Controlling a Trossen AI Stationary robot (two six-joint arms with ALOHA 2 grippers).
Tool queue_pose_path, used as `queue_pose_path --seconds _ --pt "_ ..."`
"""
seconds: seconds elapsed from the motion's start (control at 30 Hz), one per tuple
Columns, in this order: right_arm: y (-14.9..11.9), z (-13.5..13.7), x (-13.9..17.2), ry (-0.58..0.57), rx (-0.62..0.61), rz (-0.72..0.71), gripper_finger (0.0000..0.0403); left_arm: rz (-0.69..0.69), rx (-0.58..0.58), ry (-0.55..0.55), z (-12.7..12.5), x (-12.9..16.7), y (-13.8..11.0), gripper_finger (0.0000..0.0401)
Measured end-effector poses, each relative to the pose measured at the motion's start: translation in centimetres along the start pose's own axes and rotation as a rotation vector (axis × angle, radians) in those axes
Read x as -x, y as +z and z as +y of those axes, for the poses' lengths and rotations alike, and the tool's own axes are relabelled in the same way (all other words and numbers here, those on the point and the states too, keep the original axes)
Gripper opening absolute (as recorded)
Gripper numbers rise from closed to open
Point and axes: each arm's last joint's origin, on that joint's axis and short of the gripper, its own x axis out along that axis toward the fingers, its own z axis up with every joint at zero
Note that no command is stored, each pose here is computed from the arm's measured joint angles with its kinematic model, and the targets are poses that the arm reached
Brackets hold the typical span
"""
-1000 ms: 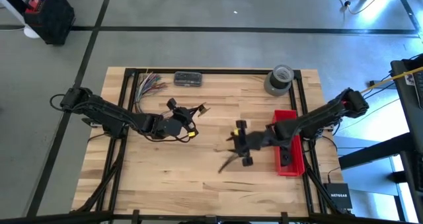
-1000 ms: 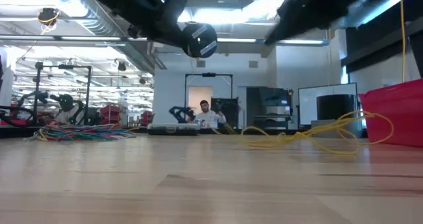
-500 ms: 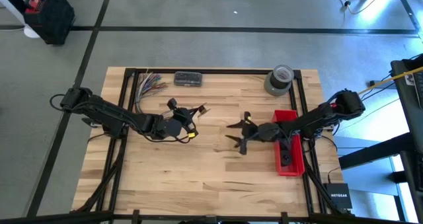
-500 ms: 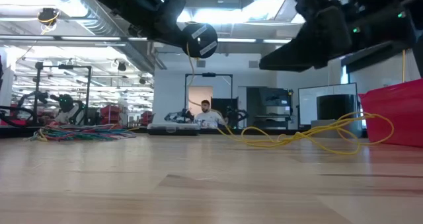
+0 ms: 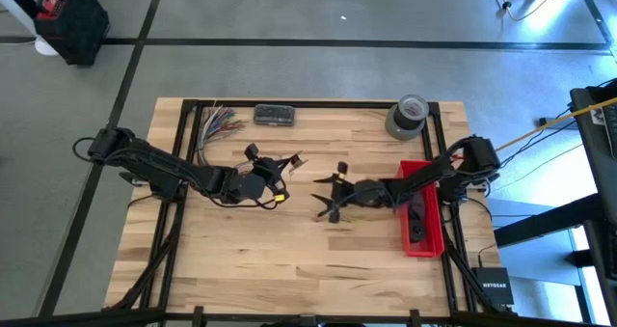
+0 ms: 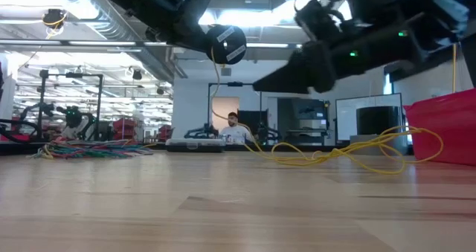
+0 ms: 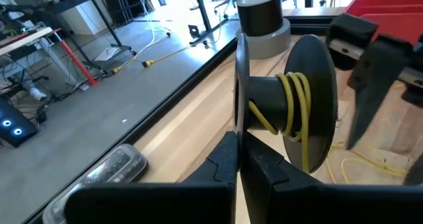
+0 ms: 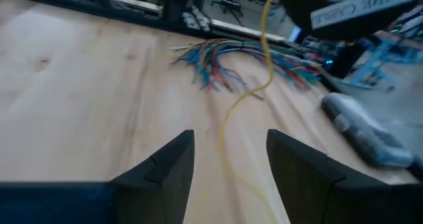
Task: Coil cords
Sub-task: Coil the yellow wire onto the black spool
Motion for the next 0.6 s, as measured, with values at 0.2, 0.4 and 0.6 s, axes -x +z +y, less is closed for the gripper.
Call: queue_pose_path --seconds 0.2,0.4,0.6 --pt "1.1 -1.2 -2.7 -0.035 0.015 -0.027 0.0195 -0.003 -0.001 -0.005 -0.1 0.1 0.0 0.0" --pt "1.0 -2.3 -5.5 -0.004 0.003 -0.036 0.0173 -0.017 0.011 -0.013 -0.2 0.2 0.2 0.0" --pt "1.5 -2.3 -6.7 0.021 0.032 -0.05 0.0121 -0.037 -0.007 -0.018 -0.3 0.3 0.5 0.0"
